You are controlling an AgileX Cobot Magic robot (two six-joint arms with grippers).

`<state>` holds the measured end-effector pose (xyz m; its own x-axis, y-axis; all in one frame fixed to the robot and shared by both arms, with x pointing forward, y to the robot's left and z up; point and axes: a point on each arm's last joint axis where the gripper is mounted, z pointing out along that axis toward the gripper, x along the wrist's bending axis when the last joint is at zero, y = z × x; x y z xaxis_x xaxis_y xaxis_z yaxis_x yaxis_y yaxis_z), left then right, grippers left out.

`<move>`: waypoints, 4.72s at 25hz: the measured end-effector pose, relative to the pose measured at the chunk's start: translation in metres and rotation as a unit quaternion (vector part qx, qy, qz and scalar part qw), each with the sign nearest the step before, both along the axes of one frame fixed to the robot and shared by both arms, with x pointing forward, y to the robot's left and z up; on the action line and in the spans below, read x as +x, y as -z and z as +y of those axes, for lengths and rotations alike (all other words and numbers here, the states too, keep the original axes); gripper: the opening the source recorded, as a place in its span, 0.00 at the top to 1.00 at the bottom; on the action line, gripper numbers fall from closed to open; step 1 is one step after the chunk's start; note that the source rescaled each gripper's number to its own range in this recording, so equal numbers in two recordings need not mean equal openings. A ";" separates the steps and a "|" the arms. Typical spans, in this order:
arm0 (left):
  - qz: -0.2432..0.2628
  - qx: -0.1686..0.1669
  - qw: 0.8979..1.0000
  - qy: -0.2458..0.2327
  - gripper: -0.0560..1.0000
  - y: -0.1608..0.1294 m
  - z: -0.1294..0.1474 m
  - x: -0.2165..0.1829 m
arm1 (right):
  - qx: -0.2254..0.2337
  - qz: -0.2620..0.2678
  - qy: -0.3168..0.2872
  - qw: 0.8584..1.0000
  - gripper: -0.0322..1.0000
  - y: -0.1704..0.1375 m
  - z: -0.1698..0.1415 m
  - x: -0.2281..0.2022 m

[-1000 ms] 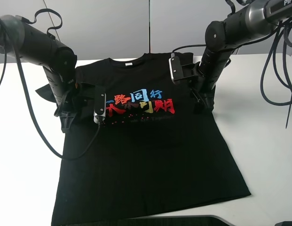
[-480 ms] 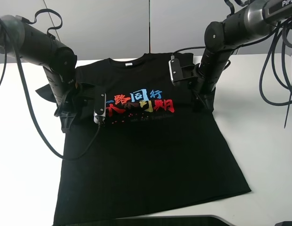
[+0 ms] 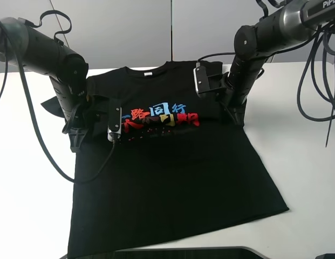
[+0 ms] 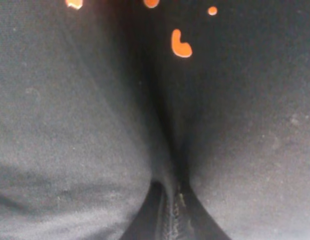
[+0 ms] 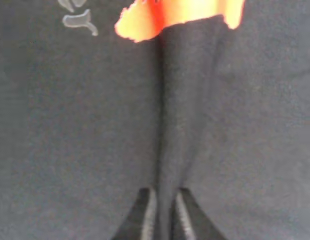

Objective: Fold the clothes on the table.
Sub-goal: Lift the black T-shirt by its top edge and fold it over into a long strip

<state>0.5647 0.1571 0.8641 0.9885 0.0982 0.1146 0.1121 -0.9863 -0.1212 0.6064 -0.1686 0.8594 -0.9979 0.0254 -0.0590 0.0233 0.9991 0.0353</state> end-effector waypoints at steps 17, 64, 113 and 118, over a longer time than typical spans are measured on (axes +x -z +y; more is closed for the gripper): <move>-0.213 -0.060 0.974 -0.044 0.95 -0.077 -0.001 0.021 | 0.026 -0.148 0.034 0.988 0.96 -0.062 -0.002 0.015; 0.073 0.014 0.984 -0.161 0.95 -0.107 -0.006 -0.054 | 0.059 0.188 0.244 0.950 0.97 -0.104 -0.003 -0.076; -0.221 -0.057 0.972 -0.059 0.95 -0.021 0.035 0.043 | 0.172 -0.227 0.235 0.929 0.97 -0.021 0.003 0.014; -0.226 -0.068 0.970 -0.053 0.95 -0.020 0.033 0.044 | 0.178 -0.251 0.238 0.921 0.79 -0.012 0.003 0.020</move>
